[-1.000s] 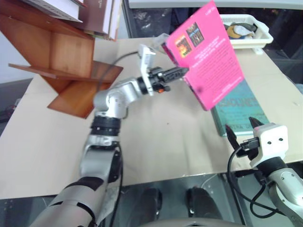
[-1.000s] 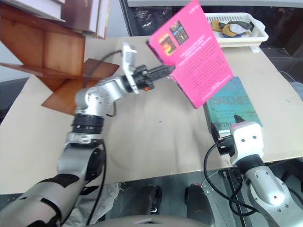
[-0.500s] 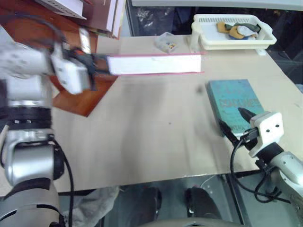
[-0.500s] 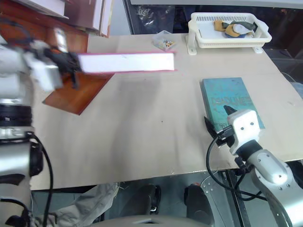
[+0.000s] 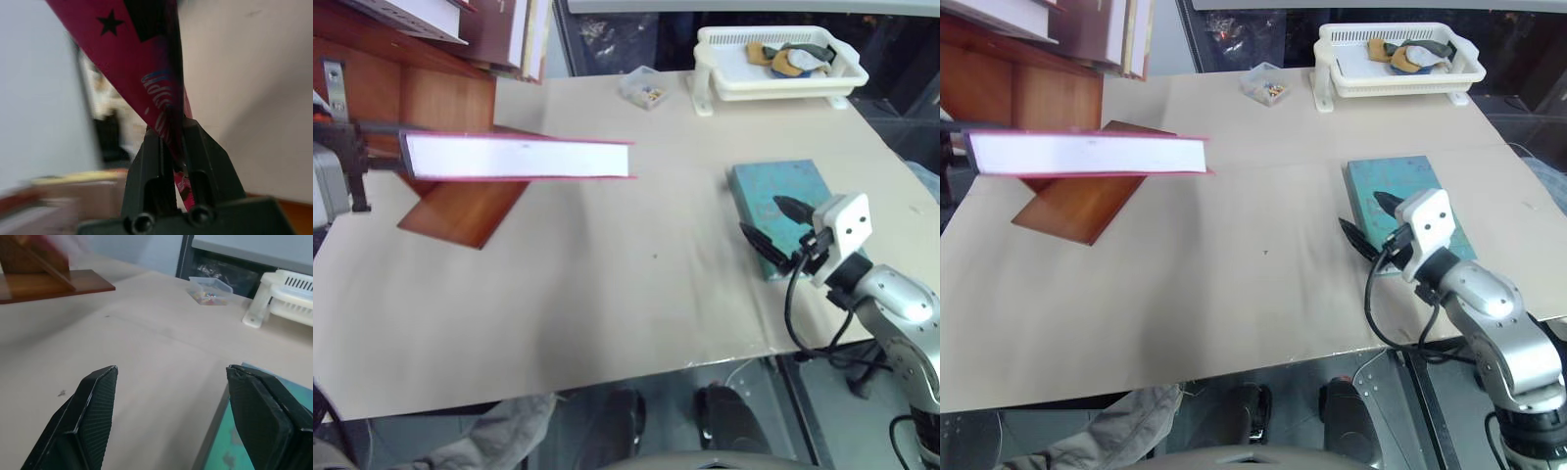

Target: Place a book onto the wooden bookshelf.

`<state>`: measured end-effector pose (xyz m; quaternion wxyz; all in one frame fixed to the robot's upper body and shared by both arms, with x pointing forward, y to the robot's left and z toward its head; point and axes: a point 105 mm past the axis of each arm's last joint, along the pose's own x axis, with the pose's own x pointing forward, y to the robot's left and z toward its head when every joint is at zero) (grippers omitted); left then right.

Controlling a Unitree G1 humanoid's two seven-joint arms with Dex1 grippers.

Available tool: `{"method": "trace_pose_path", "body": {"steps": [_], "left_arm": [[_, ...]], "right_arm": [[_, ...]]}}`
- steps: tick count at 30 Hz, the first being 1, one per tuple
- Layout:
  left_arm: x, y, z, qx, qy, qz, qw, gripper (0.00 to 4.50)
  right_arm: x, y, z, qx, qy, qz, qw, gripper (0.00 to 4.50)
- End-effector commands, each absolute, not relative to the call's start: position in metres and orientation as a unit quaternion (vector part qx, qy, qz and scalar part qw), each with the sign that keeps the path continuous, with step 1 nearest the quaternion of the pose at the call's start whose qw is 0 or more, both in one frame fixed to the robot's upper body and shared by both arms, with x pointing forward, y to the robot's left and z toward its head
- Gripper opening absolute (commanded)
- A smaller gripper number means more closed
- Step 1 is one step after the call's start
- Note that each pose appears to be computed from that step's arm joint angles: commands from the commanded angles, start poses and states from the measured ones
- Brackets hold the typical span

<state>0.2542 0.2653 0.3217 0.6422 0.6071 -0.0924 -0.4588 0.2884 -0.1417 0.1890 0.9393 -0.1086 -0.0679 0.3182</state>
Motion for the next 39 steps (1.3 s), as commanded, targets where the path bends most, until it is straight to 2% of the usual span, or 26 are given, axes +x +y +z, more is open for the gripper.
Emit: {"method": "trace_pose_path", "body": {"steps": [1,6,13,18,21,27,30,32,34,39], "left_arm": [[0.242,0.272,0.350,0.655,-0.113,-0.395,0.634,0.01],[0.240,0.292,0.367,0.706,-0.083,-0.340,0.616,0.01],[0.242,0.300,0.377,0.741,-0.064,-0.324,0.585,0.01],[0.245,0.329,0.368,0.744,0.036,-0.311,0.590,0.01],[0.253,0.361,0.357,0.754,0.120,-0.257,0.593,0.01],[0.277,0.382,0.343,0.766,0.154,-0.197,0.592,0.01],[0.284,0.388,0.349,0.777,0.152,-0.159,0.589,0.01],[0.290,0.377,0.362,0.783,0.104,-0.146,0.596,0.01],[0.292,0.368,0.368,0.783,0.068,-0.150,0.600,0.01],[0.287,0.363,0.366,0.788,0.064,-0.179,0.586,0.01]], "right_arm": [[0.290,-0.137,0.199,-0.118,-0.096,0.333,0.930,3.62],[0.294,-0.133,0.204,-0.114,-0.106,0.340,0.927,3.62],[0.296,-0.130,0.206,-0.113,-0.109,0.349,0.924,3.62],[0.296,-0.128,0.209,-0.112,-0.114,0.352,0.922,3.62],[0.296,-0.123,0.216,-0.109,-0.126,0.357,0.919,3.62],[0.287,-0.098,0.240,-0.097,-0.160,0.397,0.898,3.62],[0.280,-0.085,0.248,-0.092,-0.167,0.426,0.885,3.62],[0.278,-0.079,0.253,-0.089,-0.173,0.433,0.880,3.62],[0.277,-0.078,0.255,-0.086,-0.176,0.431,0.881,3.62],[0.280,-0.080,0.252,-0.085,-0.172,0.424,0.885,3.62]]}}
